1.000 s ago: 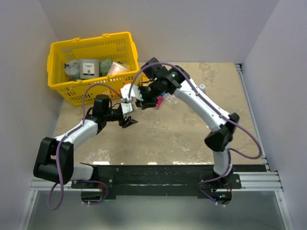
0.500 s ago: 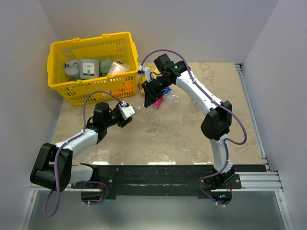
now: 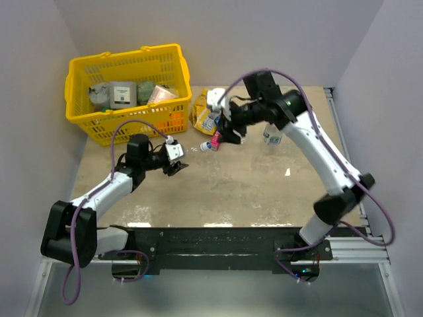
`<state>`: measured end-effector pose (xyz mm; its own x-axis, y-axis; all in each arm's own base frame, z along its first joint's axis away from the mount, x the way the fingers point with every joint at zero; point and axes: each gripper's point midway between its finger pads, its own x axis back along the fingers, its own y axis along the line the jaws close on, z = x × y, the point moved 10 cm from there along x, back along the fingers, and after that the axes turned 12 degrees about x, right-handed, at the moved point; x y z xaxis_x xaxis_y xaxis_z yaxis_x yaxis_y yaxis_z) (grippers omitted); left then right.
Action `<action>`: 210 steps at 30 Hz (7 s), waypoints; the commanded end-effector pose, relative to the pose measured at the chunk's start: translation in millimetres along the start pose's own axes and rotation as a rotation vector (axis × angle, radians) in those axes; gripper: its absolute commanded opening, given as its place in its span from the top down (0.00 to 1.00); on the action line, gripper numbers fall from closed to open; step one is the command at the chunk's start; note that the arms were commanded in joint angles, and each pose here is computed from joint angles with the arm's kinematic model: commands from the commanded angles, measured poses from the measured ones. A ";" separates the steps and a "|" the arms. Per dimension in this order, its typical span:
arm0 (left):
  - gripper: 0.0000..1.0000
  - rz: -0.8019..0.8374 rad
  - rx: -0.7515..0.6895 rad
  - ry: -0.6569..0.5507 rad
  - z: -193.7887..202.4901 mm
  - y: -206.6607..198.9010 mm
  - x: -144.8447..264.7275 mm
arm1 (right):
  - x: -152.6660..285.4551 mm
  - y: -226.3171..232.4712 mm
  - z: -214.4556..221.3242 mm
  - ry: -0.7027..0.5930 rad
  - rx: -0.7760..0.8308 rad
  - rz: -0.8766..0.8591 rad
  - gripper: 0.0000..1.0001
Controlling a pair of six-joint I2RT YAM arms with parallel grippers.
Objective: Screw on the bottle caps
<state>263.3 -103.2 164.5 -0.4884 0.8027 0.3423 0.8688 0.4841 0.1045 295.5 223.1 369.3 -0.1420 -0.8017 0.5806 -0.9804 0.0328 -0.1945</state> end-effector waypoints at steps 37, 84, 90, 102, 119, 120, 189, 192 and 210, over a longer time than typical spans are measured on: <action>1.00 -0.003 -0.005 -0.152 -43.1 10.3 -1.1 | -73.5 34.0 -7.3 0.121 0.001 -0.294 1.00; 1.00 0.352 -0.022 -0.086 -41.7 -21.5 2.7 | -11.3 56.2 -18.9 0.039 0.975 -0.119 0.40; 1.00 0.359 -0.024 -0.098 -45.3 -21.4 2.3 | -16.0 62.3 -22.5 0.015 0.995 -0.141 0.43; 1.00 0.366 -0.018 -0.116 -48.6 -21.1 1.6 | -27.0 71.9 -21.5 0.024 0.980 -0.193 0.63; 1.00 0.349 -0.021 -0.126 -46.1 -21.8 2.1 | -31.1 63.8 -15.0 0.113 0.825 -0.115 0.60; 1.00 0.345 -0.022 -0.124 -45.8 -21.7 2.3 | -30.6 62.5 -15.2 0.115 0.826 -0.105 0.59; 1.00 -0.126 0.595 -0.236 -32.9 12.9 -3.6 | -4.2 -48.7 13.4 -0.396 -0.616 0.107 0.12; 1.00 -0.077 0.571 -0.279 -47.3 12.9 -2.3 | -22.8 -49.0 1.3 -0.413 -0.580 0.087 0.07; 1.00 0.092 0.556 -0.339 -73.7 -4.5 2.6 | -79.3 -40.0 -33.2 -0.449 -0.471 0.056 0.47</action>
<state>265.9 -124.9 207.5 -0.5300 0.8428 0.0933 0.7150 0.5033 -0.4853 338.8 300.8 332.1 -0.1945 -0.9481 0.2517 -0.9203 0.2652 0.2877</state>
